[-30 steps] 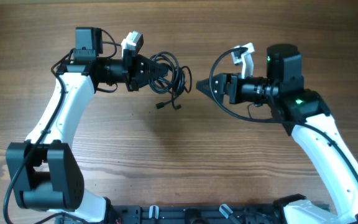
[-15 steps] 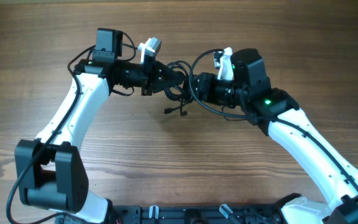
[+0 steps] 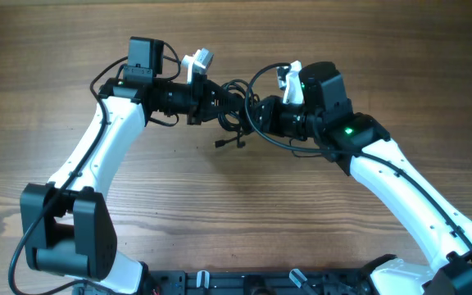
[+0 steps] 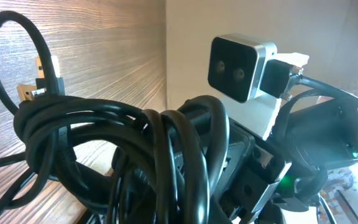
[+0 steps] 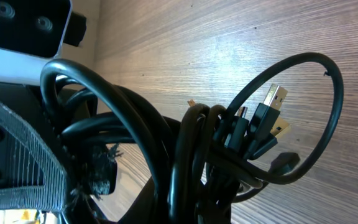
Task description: Untangle cables
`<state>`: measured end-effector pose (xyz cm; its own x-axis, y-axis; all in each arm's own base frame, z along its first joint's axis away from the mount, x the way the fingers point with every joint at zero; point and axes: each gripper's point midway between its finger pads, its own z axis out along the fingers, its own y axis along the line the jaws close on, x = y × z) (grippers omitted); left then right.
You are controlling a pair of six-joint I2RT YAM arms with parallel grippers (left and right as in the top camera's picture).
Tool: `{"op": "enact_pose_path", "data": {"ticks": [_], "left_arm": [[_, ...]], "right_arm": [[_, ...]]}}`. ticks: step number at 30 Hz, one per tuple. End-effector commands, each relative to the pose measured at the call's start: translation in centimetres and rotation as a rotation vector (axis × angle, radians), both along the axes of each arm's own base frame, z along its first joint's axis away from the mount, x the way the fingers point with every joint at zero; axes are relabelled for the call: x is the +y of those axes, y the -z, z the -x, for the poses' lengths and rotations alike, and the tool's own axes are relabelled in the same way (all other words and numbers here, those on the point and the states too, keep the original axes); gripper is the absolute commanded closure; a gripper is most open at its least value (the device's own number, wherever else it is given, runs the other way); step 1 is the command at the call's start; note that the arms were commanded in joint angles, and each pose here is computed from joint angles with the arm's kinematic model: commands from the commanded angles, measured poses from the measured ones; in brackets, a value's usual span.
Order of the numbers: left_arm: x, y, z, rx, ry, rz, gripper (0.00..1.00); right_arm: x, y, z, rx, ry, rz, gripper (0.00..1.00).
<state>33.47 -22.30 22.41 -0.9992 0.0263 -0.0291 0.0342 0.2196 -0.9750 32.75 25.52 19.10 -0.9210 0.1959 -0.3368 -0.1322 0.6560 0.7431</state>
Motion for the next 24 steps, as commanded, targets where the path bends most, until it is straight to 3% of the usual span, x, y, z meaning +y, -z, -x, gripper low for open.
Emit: {"op": "enact_pose_path", "data": {"ticks": [1,3,8,10,17,24], "left_arm": [[1.1,-1.5,-0.9,-0.065,-0.028,0.014,0.93],[1.3,-1.4,-1.0,-0.065,-0.035,0.01,0.83],[1.4,-0.9,-1.4,-0.07,-0.057,-0.024,0.4],[1.5,-0.3,-1.8,-0.075,-0.08,-0.059,0.34],[2.7,2.8,-1.8,-0.07,-0.126,-0.226,0.38],[2.4,4.4,-0.4,-0.095,-0.071,-0.307,0.58]], "right_arm": [[-1.3,3.3,0.4,0.038,-0.011,0.108,0.96],[-1.1,3.2,0.6,0.04,-0.024,0.099,0.96],[-0.8,3.0,0.9,0.03,-0.053,0.088,0.96],[-0.7,2.9,1.0,0.033,-0.061,0.081,0.96],[-0.7,2.9,1.0,0.032,-0.06,0.082,0.96],[-0.7,3.0,1.0,0.034,-0.061,0.084,0.96]]}}
